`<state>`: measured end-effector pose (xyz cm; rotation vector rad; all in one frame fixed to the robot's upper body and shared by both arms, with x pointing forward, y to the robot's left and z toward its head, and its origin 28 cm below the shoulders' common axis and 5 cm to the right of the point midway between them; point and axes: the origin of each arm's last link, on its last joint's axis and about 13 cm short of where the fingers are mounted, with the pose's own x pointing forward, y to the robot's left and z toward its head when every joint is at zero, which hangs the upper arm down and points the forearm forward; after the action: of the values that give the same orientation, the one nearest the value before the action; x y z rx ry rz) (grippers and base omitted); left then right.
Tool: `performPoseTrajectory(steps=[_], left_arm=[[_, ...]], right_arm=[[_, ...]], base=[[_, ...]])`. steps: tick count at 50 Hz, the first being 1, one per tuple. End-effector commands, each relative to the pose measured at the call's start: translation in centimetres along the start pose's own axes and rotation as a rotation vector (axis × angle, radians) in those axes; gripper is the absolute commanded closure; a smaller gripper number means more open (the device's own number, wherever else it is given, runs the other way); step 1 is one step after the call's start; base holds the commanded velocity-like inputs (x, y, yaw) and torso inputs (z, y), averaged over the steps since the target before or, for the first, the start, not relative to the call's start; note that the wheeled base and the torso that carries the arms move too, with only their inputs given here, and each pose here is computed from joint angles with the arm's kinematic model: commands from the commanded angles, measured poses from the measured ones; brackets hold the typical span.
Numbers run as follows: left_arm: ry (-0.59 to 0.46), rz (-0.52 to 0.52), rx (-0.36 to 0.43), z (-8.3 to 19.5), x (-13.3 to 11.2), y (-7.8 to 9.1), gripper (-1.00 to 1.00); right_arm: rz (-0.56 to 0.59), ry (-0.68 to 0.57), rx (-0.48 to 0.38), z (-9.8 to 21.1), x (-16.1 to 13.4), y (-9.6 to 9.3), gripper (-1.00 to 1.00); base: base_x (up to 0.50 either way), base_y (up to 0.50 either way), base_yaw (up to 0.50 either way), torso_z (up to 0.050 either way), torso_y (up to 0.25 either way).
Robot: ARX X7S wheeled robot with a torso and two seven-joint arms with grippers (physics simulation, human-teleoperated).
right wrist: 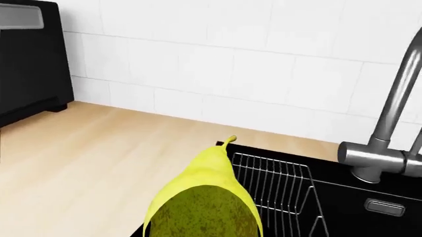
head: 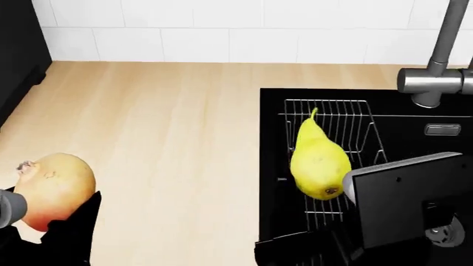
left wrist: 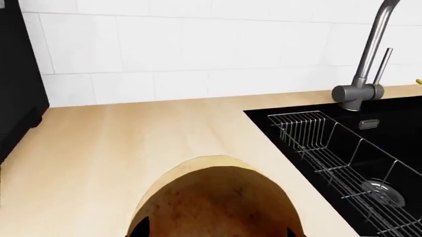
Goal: There is a mixed pile of frozen fruits and vegetables on the counter. Locate all the frozen vegetables and place the items in a bowl on the counter. Take all the frozen fruits and defrost them in a running sink.
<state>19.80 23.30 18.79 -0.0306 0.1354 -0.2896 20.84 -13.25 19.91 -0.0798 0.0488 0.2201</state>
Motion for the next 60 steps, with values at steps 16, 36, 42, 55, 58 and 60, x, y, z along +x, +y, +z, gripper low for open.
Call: performPoseTrajectory(steps=[16,36,42,55,58,60], left_arm=[[-0.036,0.005,-0.019,0.97,-0.40,-0.02,1.00],[-0.049,0.016,-0.022,1.06,-0.47,0.19,1.00],[-0.055,0.020,-0.021,0.81,-0.55,0.27,1.00],[-0.058,0.024,-0.022,1.20,-0.37,0.26,1.00],[-0.059,0.024,-0.021,1.00,-0.46,0.25,1.00],[-0.060,0.024,-0.022,1.11,-0.42,0.22,1.00]], right_arm=[[-0.057,-0.015,-0.059,0.66,-1.06,-1.02,1.00],[-0.067,-0.012,-0.073,0.59,-1.17,-1.18,1.00],[-0.073,-0.014,-0.074,0.59,-1.10,-1.22,1.00],[-0.085,-0.019,-0.090,0.61,-1.20,-1.15,1.00],[-0.084,-0.012,-0.089,0.55,-1.23,-1.10,1.00],[-0.085,-0.013,-0.090,0.61,-1.25,-1.09,1.00]], base=[[0.24,-0.43,0.00,0.000,0.001],[0.01,-0.50,0.00,0.001,0.000],[0.07,-0.50,0.00,0.000,0.000],[0.39,-0.38,0.00,0.000,0.002],[0.26,-0.49,0.00,0.000,0.000],[0.20,-0.50,0.00,0.000,0.000]])
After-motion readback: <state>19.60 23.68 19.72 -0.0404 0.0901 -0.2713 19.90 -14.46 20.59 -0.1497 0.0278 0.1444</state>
